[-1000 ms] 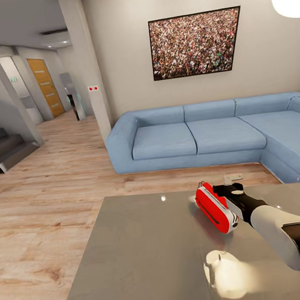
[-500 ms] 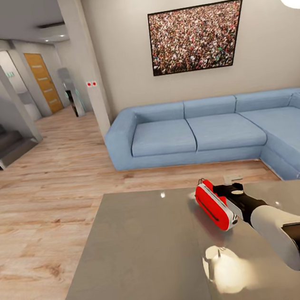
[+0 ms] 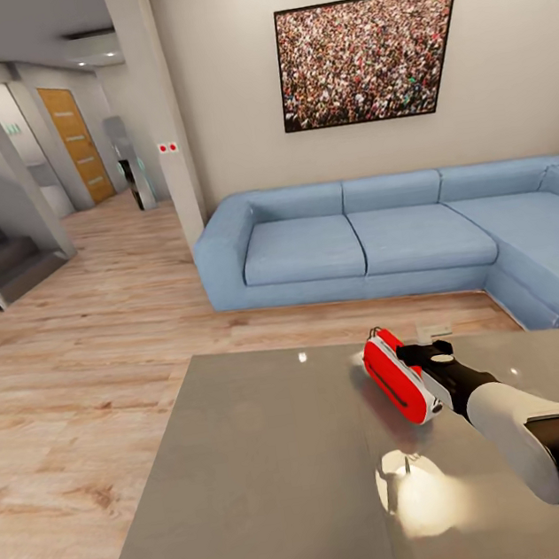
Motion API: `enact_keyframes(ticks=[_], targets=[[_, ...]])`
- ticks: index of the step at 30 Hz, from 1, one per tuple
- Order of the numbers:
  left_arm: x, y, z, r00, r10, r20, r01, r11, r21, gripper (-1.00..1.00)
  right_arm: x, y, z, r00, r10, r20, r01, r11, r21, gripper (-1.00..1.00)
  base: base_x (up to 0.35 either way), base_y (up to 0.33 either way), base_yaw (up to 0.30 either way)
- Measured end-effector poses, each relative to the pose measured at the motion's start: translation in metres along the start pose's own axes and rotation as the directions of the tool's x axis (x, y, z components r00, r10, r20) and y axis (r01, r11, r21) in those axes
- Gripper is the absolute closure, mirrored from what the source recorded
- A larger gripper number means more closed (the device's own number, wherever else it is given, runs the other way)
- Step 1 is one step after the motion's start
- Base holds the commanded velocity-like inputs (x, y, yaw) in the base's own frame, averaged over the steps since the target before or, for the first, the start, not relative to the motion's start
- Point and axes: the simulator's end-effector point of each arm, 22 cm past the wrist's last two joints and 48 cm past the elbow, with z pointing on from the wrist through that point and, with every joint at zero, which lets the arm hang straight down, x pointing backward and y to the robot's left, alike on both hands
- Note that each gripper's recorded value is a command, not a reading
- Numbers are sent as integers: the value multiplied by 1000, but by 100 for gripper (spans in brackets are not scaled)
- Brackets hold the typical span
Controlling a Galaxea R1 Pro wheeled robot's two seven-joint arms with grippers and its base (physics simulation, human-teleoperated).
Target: Turn on the radio receiver that's on the table in the living room.
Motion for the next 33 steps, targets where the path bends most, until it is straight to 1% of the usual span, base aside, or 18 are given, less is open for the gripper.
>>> enact_keyframes(ticks=[9, 16, 20, 33], targets=[[6, 1, 1, 1000, 0, -14, 0, 1000, -4, -100, 10, 2, 4, 1000, -2, -16, 2, 1000, 0, -100, 0, 0, 0], [11, 3, 1, 1000, 1, -26, -1, 1000, -6, -100, 21, 4, 7, 999, -5, -47, 5, 1000, -1, -100, 0, 0, 0], [13, 3, 2, 999, 1, -32, -1, 1000, -8, -100, 26, 6, 9, 999, -7, -54, 7, 1000, -3, -100, 0, 0, 0], [19, 5, 2, 999, 2, -45, -3, 1000, -11, -100, 31, 9, 13, 999, -16, -52, 15, 1000, -5, -100, 0, 0, 0]])
